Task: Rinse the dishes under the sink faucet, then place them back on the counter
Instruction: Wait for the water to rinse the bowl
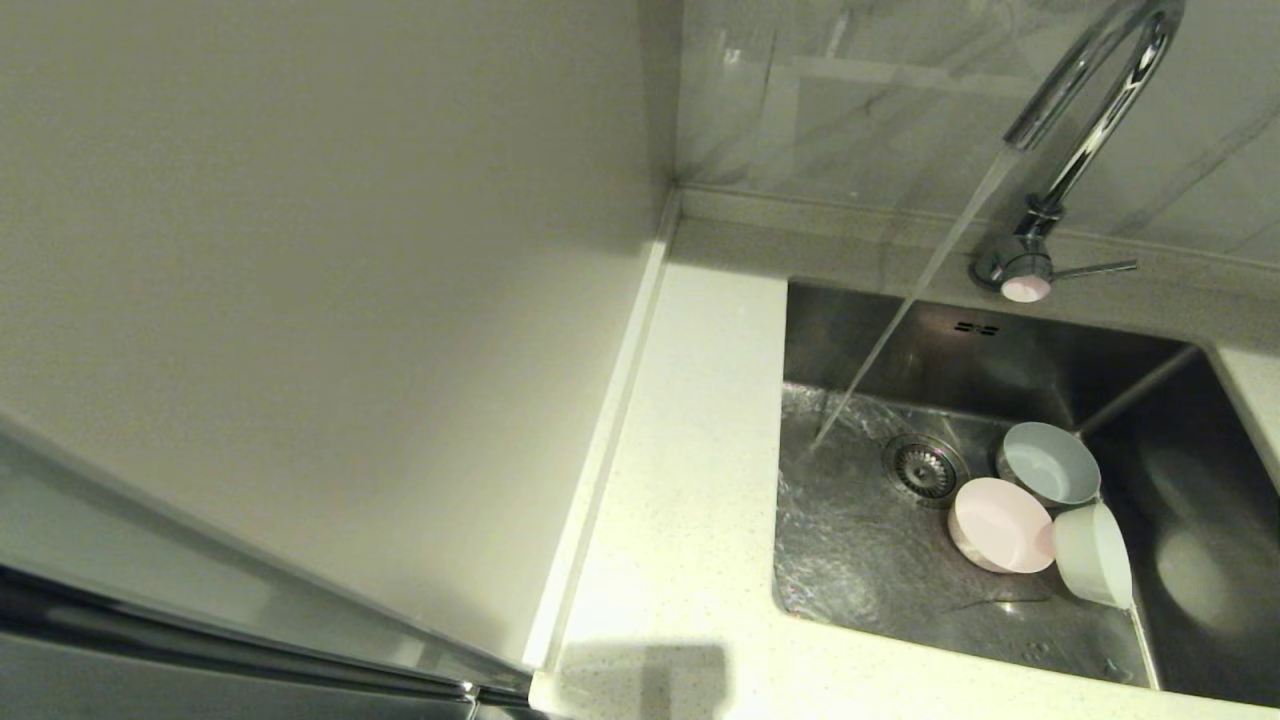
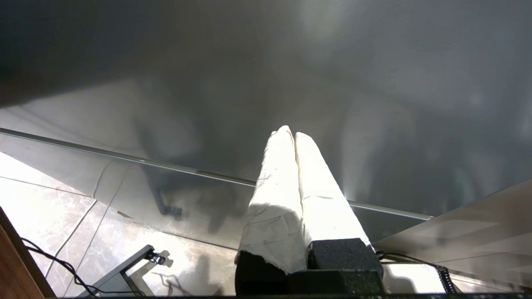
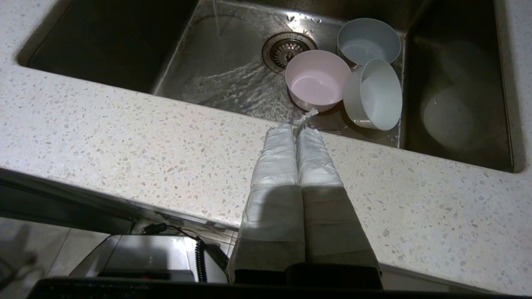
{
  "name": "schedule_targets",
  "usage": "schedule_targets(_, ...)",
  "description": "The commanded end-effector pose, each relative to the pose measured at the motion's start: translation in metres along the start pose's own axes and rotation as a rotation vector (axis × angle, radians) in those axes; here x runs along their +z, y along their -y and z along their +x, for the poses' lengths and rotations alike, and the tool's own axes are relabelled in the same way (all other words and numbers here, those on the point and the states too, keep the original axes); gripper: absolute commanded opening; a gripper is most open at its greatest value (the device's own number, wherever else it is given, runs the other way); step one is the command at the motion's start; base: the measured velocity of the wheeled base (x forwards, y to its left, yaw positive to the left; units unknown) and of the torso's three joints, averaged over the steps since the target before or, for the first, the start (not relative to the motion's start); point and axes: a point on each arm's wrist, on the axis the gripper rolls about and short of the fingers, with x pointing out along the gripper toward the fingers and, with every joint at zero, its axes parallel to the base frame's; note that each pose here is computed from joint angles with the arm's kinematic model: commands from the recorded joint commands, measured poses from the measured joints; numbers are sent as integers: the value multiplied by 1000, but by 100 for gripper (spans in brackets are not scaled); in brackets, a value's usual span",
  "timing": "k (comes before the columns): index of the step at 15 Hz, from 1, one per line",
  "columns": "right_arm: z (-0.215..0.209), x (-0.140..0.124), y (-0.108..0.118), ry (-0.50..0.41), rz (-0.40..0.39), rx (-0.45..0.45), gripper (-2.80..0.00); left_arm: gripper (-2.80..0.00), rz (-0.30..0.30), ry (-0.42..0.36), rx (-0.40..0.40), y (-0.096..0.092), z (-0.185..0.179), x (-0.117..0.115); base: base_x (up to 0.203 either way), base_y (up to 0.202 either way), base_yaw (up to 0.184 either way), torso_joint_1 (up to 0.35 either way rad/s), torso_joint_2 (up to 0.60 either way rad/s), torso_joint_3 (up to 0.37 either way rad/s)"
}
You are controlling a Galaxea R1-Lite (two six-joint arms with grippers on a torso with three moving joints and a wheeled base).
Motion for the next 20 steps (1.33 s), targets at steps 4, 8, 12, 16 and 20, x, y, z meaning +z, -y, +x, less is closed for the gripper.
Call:
schedule_targets(4,0,0,0,-1,0,0,-280,-280,-1,3,0,0,0,0,0,0,0,0,0,0)
schedule_targets(8,0,0,0,-1,0,0,-280,-280,0,3,0,0,0,0,0,0,0,0,0,0)
schedule_targets(12,0,0,0,-1,0,0,-280,-280,0,4,0,0,0,0,0,0,0,0,0,0)
schedule_targets(16,0,0,0,-1,0,0,-280,-280,-1,4,0,0,0,0,0,0,0,0,0,0)
schedule_targets(20,0,0,0,-1,0,-1,-280,-280,-1,3,1,0,0,0,0,0,0,0,0,0)
